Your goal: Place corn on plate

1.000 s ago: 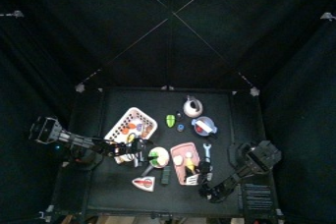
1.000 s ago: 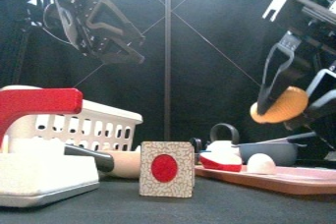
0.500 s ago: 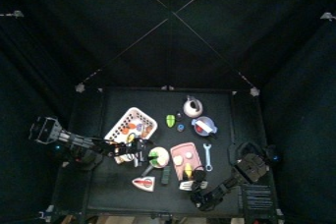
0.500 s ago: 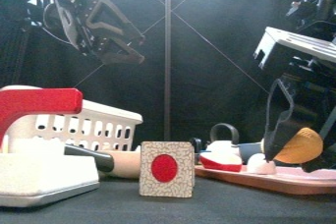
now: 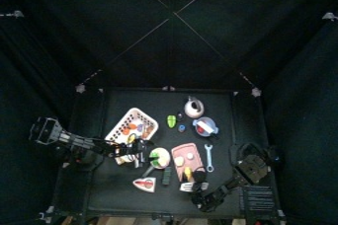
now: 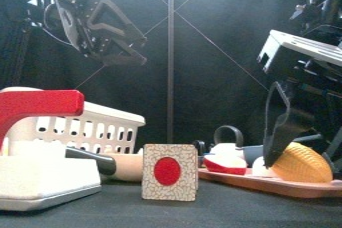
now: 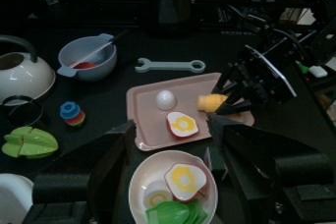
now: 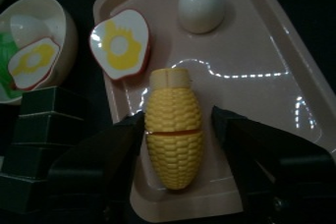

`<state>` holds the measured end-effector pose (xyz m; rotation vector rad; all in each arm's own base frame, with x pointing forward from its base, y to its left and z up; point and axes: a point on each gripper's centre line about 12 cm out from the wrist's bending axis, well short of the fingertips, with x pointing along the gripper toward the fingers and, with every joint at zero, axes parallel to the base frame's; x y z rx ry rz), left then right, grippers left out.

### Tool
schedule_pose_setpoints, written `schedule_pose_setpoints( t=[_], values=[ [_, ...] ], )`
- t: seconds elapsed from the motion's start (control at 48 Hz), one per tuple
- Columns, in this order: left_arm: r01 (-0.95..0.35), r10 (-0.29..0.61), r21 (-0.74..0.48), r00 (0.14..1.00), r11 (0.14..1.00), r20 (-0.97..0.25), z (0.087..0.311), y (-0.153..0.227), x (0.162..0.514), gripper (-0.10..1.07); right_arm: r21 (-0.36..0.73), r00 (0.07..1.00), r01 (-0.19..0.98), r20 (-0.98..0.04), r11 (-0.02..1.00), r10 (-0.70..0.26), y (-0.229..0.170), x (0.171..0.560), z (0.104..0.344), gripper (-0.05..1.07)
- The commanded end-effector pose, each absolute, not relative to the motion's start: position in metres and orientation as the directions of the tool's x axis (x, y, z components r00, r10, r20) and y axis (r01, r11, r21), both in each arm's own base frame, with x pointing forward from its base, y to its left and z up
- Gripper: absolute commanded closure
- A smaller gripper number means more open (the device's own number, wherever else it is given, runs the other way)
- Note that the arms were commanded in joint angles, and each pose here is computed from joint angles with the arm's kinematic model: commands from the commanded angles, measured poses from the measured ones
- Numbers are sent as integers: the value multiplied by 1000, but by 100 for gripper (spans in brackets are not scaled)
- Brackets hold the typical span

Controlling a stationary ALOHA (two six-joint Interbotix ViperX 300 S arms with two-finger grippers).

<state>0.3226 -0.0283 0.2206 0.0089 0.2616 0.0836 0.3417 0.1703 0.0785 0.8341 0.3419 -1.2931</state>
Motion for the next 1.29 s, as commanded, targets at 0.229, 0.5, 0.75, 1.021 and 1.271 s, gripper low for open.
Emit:
schedule_pose_setpoints(
  t=[0.229,0.5,0.75,1.021,1.271],
  values=[
    [-83,84,16,968,996,-235,228,-28,323,4,402,312,915,-656,32,-687,172,349,98,9],
    [-84,86,16,968,996,-237,228,-28,323,4,438,350,897,-630,55,-693,176,355,116,9],
    [-84,86,16,968,996,-237,228,-28,323,4,454,331,890,-587,38,-739,171,350,138,9],
    [-84,86,16,968,996,-235,228,-28,323,4,446,389,882,-505,153,-771,162,329,183,9],
    [-85,86,14,970,996,-228,230,-28,323,4,324,411,906,-514,273,-753,143,304,214,10]
  ],
)
